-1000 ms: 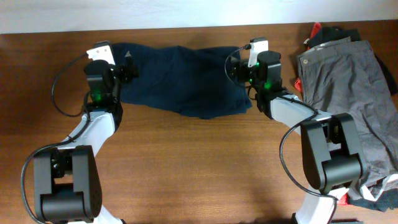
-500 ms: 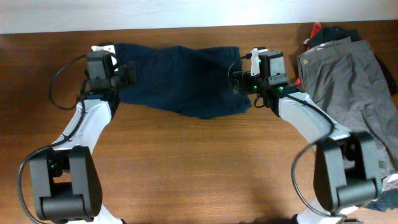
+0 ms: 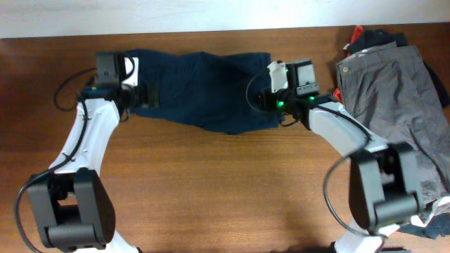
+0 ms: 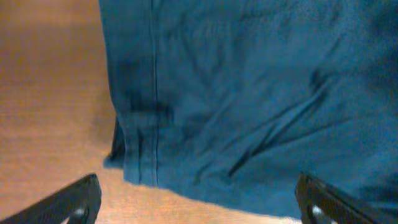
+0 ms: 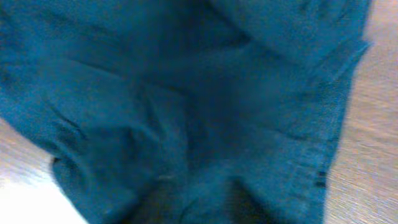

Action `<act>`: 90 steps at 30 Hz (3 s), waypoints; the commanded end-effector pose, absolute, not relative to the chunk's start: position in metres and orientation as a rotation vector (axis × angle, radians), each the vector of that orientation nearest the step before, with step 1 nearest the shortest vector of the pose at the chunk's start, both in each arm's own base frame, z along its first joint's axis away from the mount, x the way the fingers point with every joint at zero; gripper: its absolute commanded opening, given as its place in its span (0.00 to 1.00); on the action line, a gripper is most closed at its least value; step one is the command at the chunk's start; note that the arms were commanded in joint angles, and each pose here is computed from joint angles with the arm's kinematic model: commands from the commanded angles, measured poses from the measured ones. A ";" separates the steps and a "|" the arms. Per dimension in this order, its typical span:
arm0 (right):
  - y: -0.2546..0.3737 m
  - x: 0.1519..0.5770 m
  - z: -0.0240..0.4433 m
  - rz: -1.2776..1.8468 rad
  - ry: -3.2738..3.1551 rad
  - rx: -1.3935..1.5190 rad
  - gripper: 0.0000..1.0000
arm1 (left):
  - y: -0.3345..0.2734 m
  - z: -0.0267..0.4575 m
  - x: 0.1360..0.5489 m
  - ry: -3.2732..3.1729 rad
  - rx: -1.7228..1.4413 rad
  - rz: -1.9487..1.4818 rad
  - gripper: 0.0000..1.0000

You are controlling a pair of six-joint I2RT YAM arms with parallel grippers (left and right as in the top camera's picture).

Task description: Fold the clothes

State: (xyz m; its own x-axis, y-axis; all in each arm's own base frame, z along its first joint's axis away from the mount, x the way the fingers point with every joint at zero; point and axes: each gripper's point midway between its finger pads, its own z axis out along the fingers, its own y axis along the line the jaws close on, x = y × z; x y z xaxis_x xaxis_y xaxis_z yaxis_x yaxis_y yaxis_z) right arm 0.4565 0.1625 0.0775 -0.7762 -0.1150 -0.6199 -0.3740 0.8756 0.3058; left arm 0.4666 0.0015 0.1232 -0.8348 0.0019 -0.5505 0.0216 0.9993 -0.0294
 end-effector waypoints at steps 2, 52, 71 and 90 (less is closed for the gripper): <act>0.165 0.460 0.043 0.556 2.476 -0.356 0.08 | -0.003 0.167 0.479 2.513 0.048 -0.088 0.99; 0.115 0.514 0.066 0.310 2.560 -0.286 0.04 | 0.017 0.133 0.547 2.419 0.091 -0.024 0.99; 0.121 0.500 -0.016 0.350 2.714 -0.297 0.04 | 0.036 0.065 0.571 2.469 0.121 -0.285 0.99; 0.121 0.494 -0.038 0.353 2.757 -0.285 0.04 | 0.001 0.016 0.542 2.635 0.133 -0.554 0.71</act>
State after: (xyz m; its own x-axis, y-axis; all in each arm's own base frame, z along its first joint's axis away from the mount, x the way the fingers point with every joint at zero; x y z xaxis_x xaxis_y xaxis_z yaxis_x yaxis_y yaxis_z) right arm 0.5099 0.1206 0.0024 -0.8838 -0.1434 -0.4454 -0.2557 0.9452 0.2029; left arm 0.5445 0.0164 0.0214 -0.8884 -0.0126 -0.4588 0.1482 0.9382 -0.3128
